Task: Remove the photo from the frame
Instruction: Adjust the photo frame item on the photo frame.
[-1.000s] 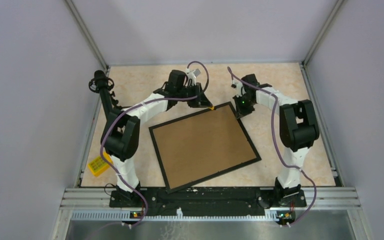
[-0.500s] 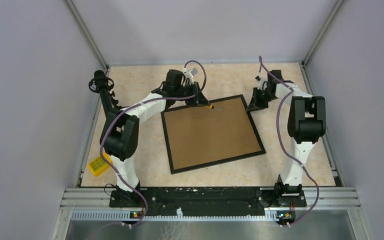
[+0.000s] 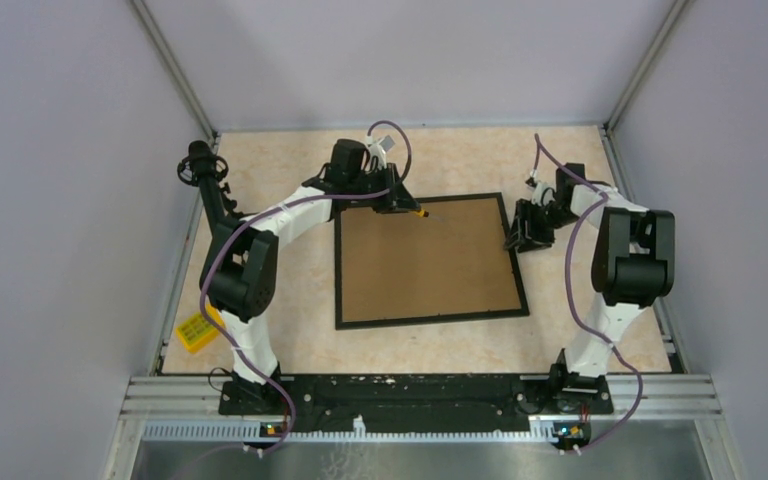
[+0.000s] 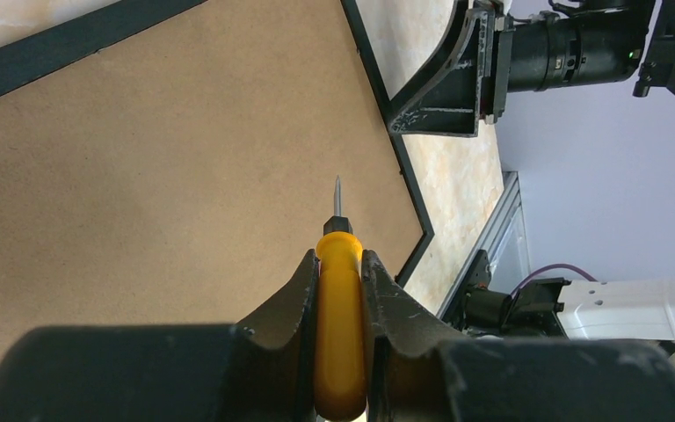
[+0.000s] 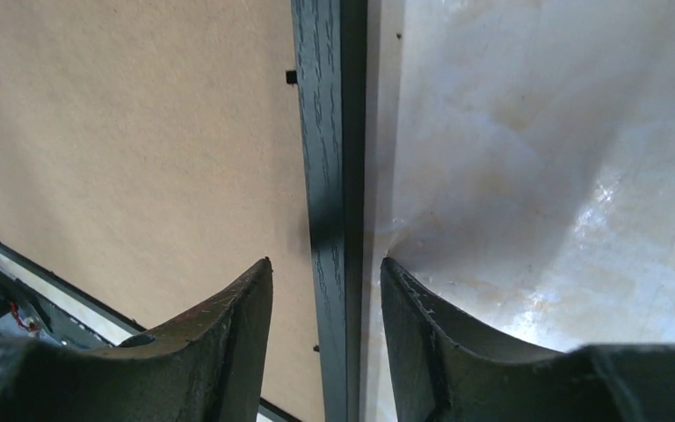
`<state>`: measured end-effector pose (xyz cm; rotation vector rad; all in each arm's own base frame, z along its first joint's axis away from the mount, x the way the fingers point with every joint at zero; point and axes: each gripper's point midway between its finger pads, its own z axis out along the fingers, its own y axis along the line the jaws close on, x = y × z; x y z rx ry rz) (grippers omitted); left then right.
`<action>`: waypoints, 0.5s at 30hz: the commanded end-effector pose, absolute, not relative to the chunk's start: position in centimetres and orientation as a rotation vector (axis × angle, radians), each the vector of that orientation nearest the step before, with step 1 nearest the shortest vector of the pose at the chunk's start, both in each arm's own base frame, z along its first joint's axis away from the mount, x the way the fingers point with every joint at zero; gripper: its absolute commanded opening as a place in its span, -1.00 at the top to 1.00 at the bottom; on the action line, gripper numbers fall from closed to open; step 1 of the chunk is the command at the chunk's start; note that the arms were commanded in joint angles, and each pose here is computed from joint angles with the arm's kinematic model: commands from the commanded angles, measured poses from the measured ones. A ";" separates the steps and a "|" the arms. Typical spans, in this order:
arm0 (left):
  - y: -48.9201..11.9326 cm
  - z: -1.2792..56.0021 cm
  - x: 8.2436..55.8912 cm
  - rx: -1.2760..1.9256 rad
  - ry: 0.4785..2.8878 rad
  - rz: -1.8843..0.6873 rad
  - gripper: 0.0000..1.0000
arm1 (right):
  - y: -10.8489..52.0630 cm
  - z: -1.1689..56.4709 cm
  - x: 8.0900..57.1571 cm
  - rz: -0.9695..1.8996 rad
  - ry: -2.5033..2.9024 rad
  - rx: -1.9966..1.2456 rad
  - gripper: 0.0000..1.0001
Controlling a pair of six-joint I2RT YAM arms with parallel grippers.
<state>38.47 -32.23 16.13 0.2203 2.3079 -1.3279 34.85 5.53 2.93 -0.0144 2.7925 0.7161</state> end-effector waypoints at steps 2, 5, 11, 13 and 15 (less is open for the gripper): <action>-32.3 17.7 38.6 0.244 2.246 -1.361 1.00 | 6.2 1.0 31.5 0.766 2.934 -0.021 0.11; -32.3 17.6 38.6 0.242 2.246 -1.352 1.00 | 7.7 0.6 31.0 0.880 2.935 -0.013 0.14; -32.2 17.3 38.9 0.231 2.252 -1.339 1.00 | 11.7 1.3 31.0 1.128 2.875 -0.031 0.16; -32.2 17.1 39.0 0.226 2.257 -1.342 1.00 | 13.0 1.5 30.6 1.144 2.880 -0.089 0.16; -32.2 17.0 39.0 0.223 2.259 -1.345 1.00 | 12.8 1.9 31.3 1.104 2.874 -0.101 0.17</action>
